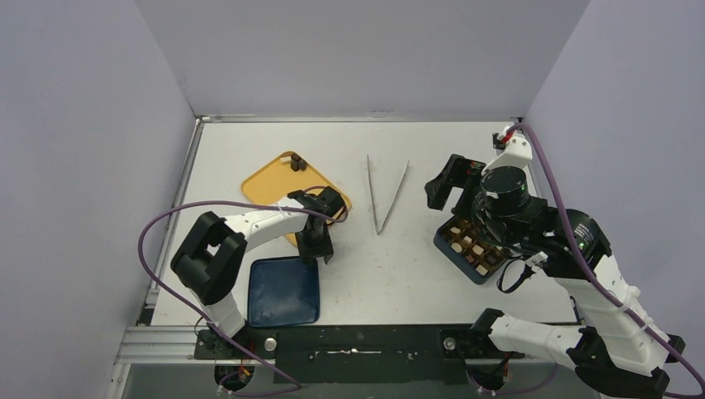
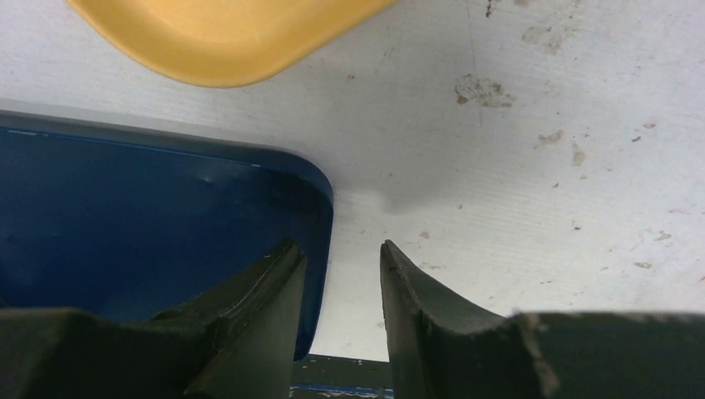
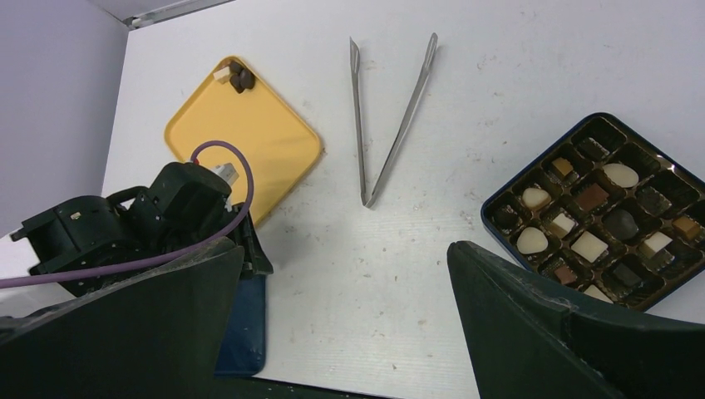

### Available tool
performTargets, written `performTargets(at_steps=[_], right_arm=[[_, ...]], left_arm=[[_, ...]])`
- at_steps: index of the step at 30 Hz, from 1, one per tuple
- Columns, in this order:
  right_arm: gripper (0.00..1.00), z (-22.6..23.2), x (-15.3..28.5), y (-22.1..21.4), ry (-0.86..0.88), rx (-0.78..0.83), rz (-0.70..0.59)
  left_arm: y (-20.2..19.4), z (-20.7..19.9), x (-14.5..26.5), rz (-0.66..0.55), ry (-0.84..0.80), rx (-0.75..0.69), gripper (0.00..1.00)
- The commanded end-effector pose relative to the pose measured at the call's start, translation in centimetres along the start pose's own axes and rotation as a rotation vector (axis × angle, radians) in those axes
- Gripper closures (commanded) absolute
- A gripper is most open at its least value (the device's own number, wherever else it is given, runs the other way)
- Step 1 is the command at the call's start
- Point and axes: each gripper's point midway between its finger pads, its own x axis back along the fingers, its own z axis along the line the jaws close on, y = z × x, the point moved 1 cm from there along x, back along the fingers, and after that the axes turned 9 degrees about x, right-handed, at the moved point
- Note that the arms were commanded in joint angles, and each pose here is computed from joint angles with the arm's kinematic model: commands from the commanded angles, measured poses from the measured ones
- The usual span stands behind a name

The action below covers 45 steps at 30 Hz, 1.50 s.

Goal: Pack the chocolate
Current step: Pick up the box lid from the center of the board.

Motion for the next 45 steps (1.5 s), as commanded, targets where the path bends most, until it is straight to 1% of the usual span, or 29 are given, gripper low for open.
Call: performTargets(at_steps=[1,10,14,18,21,24,29,36,40,42,45], right_arm=[[0.00,-0.3,0.5,1.1,-0.012,-0.028,-0.033],[0.00,-0.2,0.1,0.8,-0.021,-0.022,-0.022],[0.00,0.0,-0.3,0.4,-0.018,-0.019,-0.007],[0.00,0.3,-0.6,0.0,-0.008,-0.018,0.007],[0.00,0.6,-0.7,-0.3,0.008,-0.021,0.018],[0.00,1.1,-0.9,-0.8,0.033,-0.024,0.031],[0.03,1.7,-1.2,-1.5,0.067,-0.024,0.052],[0.08,3.3,-1.6,-2.5,0.159,-0.005,0.082],[0.15,4.7,-1.6,-3.0,0.245,0.002,0.089],[0.21,5.5,-1.6,-3.1,0.290,0.010,0.095],[0.33,6.7,-1.6,-3.3,0.351,0.027,0.114]], left_arm=[[0.1,-0.9,-1.1,0.005,-0.023,-0.003,0.63],[-0.4,-1.8,-2.2,0.029,-0.058,-0.010,0.71],[-1.0,-2.5,-2.4,0.044,-0.081,-0.020,0.78],[-1.1,-3.4,-1.6,0.056,-0.125,-0.014,0.90],[-1.4,-4.8,0.4,0.084,-0.202,-0.003,0.97],[-1.1,-6.0,2.7,0.080,-0.273,0.010,1.00],[-0.6,-7.9,6.7,0.075,-0.403,0.028,1.00],[-0.3,-9.7,10.9,0.077,-0.563,0.076,1.00],[-0.1,-11.2,13.7,0.085,-0.680,0.117,1.00],[0.2,-12.2,15.5,0.086,-0.753,0.141,1.00],[0.4,-13.0,17.6,0.101,-0.816,0.176,1.00]])
